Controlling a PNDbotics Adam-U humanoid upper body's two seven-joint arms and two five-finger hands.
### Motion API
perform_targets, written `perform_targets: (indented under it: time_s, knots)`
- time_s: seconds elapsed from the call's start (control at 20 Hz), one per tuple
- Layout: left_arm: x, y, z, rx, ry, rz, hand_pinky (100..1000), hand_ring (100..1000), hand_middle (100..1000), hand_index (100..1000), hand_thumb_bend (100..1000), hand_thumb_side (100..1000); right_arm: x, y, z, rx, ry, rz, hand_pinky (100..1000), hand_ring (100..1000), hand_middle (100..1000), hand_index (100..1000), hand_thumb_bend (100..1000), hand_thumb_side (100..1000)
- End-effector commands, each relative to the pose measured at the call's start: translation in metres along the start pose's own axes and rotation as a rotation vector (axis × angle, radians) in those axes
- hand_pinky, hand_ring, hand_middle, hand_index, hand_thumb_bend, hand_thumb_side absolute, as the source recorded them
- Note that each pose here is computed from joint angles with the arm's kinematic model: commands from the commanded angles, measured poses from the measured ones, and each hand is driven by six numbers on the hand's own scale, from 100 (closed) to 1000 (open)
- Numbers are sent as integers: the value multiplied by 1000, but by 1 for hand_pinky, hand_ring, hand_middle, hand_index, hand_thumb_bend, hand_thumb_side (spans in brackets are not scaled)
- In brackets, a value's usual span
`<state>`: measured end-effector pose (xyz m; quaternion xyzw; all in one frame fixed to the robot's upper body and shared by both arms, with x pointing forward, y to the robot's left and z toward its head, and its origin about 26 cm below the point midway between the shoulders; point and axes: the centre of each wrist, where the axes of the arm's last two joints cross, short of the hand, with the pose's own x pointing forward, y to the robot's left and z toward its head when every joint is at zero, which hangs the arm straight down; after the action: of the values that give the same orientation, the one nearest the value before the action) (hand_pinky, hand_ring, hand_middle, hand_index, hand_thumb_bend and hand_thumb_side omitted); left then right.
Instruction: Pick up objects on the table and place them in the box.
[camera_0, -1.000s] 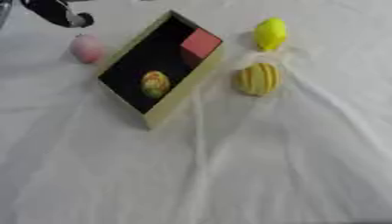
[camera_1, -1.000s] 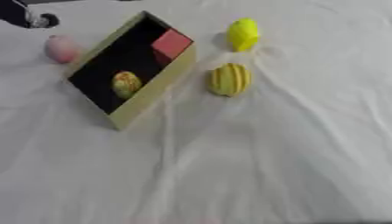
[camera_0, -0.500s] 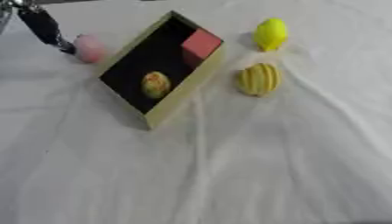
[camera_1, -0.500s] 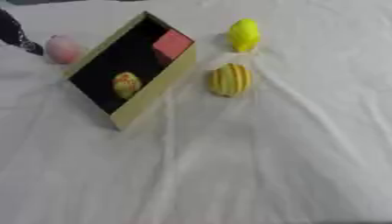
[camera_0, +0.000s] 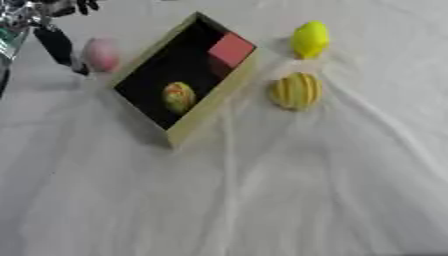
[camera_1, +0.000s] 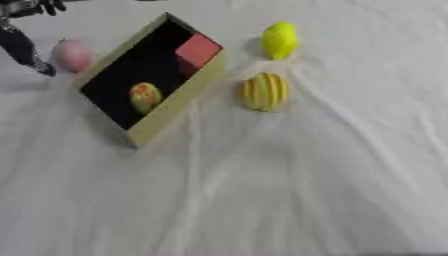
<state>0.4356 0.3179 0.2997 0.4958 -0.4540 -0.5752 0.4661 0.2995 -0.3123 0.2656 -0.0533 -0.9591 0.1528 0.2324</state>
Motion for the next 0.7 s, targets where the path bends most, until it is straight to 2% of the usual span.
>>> perform_targets:
  time_s: [0.05, 0.2, 0.35, 0.7]
  knots:
    - [-7, 10, 0, 56, 17, 27, 808, 817, 759, 905, 672, 100, 6, -3, -5, 12, -21, 13, 910, 838, 650, 870, 100, 690]
    - [-8, 8, -3, 75, 17, 67, 801, 810, 750, 897, 577, 114, 6, -3, -4, 14, -14, 14, 911, 839, 649, 870, 100, 689]
    - [-9, 6, -6, 75, 26, 87, 796, 811, 746, 890, 551, 100, 6, -2, -4, 16, -11, 13, 912, 839, 648, 871, 100, 690]
    - [-12, -8, -17, 7, 79, 44, 789, 820, 753, 882, 593, 100, 6, -2, -4, 20, -14, 6, 912, 840, 648, 872, 100, 689]
